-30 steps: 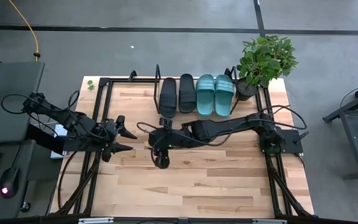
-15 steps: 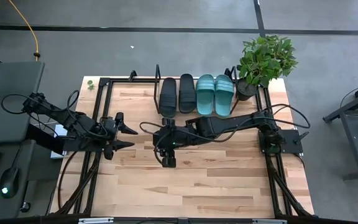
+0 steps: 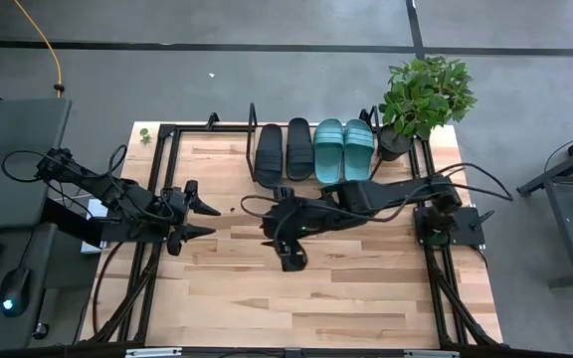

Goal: Pick and place slides into the shelf
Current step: Return to Home Position

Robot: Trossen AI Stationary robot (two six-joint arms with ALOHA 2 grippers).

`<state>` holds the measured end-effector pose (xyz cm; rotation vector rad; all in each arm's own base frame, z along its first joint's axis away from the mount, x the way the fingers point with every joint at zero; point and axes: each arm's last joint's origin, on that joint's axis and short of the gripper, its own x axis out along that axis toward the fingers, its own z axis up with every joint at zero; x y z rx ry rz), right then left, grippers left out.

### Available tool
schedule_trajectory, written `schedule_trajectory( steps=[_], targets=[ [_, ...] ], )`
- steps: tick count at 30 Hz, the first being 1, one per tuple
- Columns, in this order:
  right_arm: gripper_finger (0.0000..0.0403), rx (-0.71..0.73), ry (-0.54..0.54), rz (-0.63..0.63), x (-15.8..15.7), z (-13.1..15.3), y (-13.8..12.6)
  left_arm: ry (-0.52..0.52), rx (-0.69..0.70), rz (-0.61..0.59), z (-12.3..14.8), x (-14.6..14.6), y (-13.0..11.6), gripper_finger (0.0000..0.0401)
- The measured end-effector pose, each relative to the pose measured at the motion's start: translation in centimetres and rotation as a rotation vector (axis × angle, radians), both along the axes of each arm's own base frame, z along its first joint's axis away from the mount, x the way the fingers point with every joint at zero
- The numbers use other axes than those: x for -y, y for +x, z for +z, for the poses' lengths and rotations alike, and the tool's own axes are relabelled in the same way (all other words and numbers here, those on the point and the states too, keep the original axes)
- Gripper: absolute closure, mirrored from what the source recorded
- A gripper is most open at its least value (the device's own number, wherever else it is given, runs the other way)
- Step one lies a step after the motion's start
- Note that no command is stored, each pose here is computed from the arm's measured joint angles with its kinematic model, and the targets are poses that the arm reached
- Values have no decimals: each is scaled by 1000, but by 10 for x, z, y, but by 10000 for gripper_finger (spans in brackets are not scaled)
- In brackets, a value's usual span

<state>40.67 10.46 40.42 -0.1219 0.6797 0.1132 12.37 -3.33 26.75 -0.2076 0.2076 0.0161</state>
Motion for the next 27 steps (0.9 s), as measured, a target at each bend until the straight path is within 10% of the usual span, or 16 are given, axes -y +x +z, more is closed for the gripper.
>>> schedule_trajectory(
  steps=[20, 27],
  targets=[
    [237, 61, 46, 14, 39, 72, -88, -3, -7, 6, -1, 0, 0, 186],
    [237, 218, 72, 14, 51, 45, -140, -3, -6, 6, -1, 0, 0, 186]
  ],
)
